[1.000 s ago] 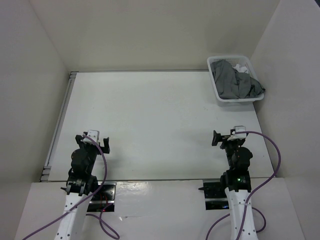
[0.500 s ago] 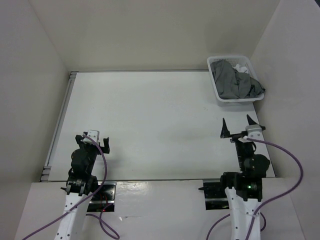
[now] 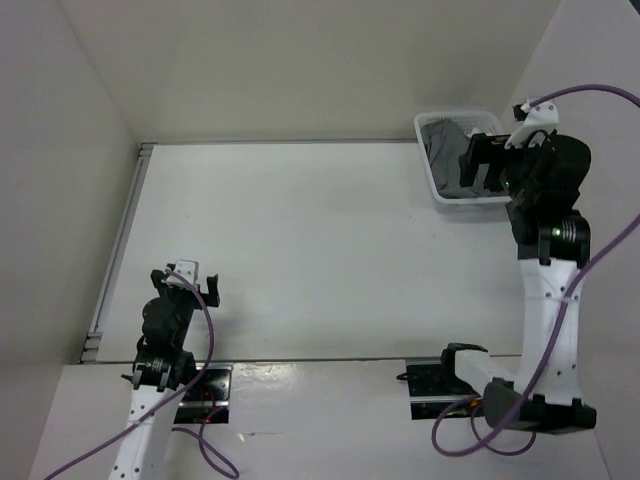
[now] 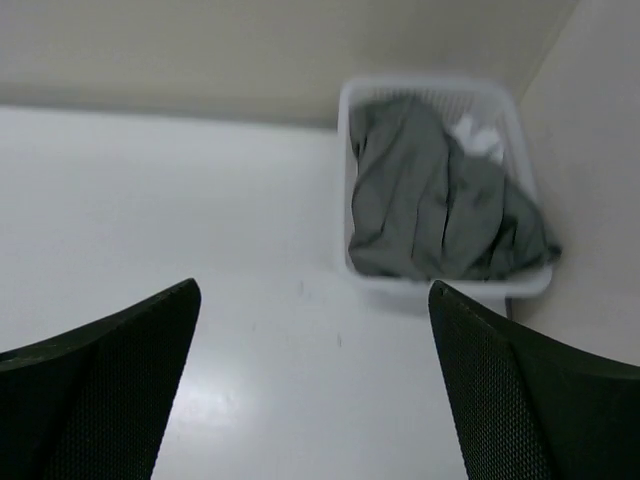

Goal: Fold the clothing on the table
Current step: Grab the skirt from the pile

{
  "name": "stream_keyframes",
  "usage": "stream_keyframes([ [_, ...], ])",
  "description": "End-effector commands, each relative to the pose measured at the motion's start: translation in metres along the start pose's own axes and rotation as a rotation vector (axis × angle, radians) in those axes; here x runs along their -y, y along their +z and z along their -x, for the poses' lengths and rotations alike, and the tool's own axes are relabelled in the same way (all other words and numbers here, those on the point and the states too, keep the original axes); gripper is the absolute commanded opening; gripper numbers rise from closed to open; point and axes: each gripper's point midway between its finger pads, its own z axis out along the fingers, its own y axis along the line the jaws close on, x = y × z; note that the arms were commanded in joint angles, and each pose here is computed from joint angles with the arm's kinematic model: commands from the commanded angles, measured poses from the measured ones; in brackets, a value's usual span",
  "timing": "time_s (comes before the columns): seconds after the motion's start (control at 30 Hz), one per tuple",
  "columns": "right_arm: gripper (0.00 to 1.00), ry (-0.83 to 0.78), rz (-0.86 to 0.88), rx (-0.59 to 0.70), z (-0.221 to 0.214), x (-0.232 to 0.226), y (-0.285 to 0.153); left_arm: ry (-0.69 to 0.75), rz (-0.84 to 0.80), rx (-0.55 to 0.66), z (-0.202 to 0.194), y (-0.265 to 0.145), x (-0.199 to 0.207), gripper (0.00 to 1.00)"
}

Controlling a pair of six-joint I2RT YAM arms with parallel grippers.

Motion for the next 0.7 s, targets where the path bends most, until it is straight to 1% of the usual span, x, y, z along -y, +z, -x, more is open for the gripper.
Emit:
stream_keyframes([
  [0.0, 0.99, 0.047, 0.049, -0.268, -0.05, 0.002, -0.013, -0.018, 0.01, 0.121, 0.018, -0.001, -0.001, 1.0],
  [0.07, 0.99, 0.045, 0.047, -0.339, -0.066, 0.01, -0.005, -0.018, 0.01, 0.121, 0.018, -0.001, -0.001, 1.0],
  [0.1, 0.99, 0.036, 0.077, -0.352, -0.07, 0.006, -0.003, -0.018, 0.01, 0.121, 0.018, -0.001, -0.001, 1.0],
  [0.13, 0.99, 0.022, 0.096, -0.389, -0.081, 0.006, 0.002, 0.023, -0.027, 0.125, 0.018, -0.001, 0.005, 1.0],
  [0.17, 0.99, 0.027, 0.102, -0.417, -0.09, 0.008, 0.003, 0.039, -0.055, 0.146, 0.027, -0.003, 0.009, 1.0],
  [0.2, 0.99, 0.032, 0.128, -0.44, -0.096, 0.004, 0.004, 0.013, -0.052, 0.199, 0.05, -0.009, 0.008, 1.0],
  [0.23, 0.99, 0.039, 0.135, -0.473, -0.106, 0.006, 0.005, -0.064, 0.016, 0.25, 0.069, -0.013, -0.004, 1.0],
  [0.27, 0.99, 0.034, 0.148, -0.523, -0.121, 0.007, 0.011, -0.174, 0.033, 0.295, 0.087, -0.018, -0.007, 1.0],
  [0.33, 0.99, 0.046, 0.159, -0.58, -0.136, 0.008, 0.017, -0.16, 0.018, 0.377, 0.122, -0.027, -0.007, 1.0],
  [0.37, 0.99, 0.053, 0.17, -0.631, -0.15, 0.01, 0.023, -0.134, -0.011, 0.442, 0.158, -0.041, -0.006, 1.0],
  [0.43, 0.99, 0.06, 0.183, -0.662, -0.16, 0.009, 0.033, -0.125, 0.003, 0.336, 0.173, -0.028, -0.01, 1.0],
  [0.47, 0.99, 0.059, 0.183, -0.659, -0.16, 0.011, 0.039, -0.119, 0.048, 0.279, 0.183, -0.022, -0.019, 1.0],
  [0.5, 0.99, 0.057, 0.17, -0.673, -0.166, 0.015, 0.047, -0.119, 0.07, 0.211, 0.226, -0.004, -0.027, 1.0],
  [0.53, 0.99, 0.053, 0.15, -0.636, -0.159, 0.02, 0.057, -0.098, 0.084, 0.047, 0.218, 0.006, -0.03, 1.0],
  [0.57, 0.99, 0.044, 0.135, -0.627, -0.159, 0.024, 0.063, -0.079, 0.097, -0.038, 0.23, 0.016, -0.035, 1.0],
  [0.6, 0.99, 0.039, 0.128, -0.606, -0.154, 0.024, 0.07, -0.038, 0.084, -0.228, 0.212, 0.054, -0.034, 1.0],
  [0.63, 0.99, 0.03, 0.113, -0.571, -0.15, 0.026, 0.081, 0.04, 0.057, -0.262, 0.256, 0.047, -0.04, 1.0],
  [0.67, 0.99, 0.007, 0.082, -0.551, -0.145, 0.031, 0.086, 0.084, 0.028, -0.33, 0.259, 0.055, -0.043, 1.0],
])
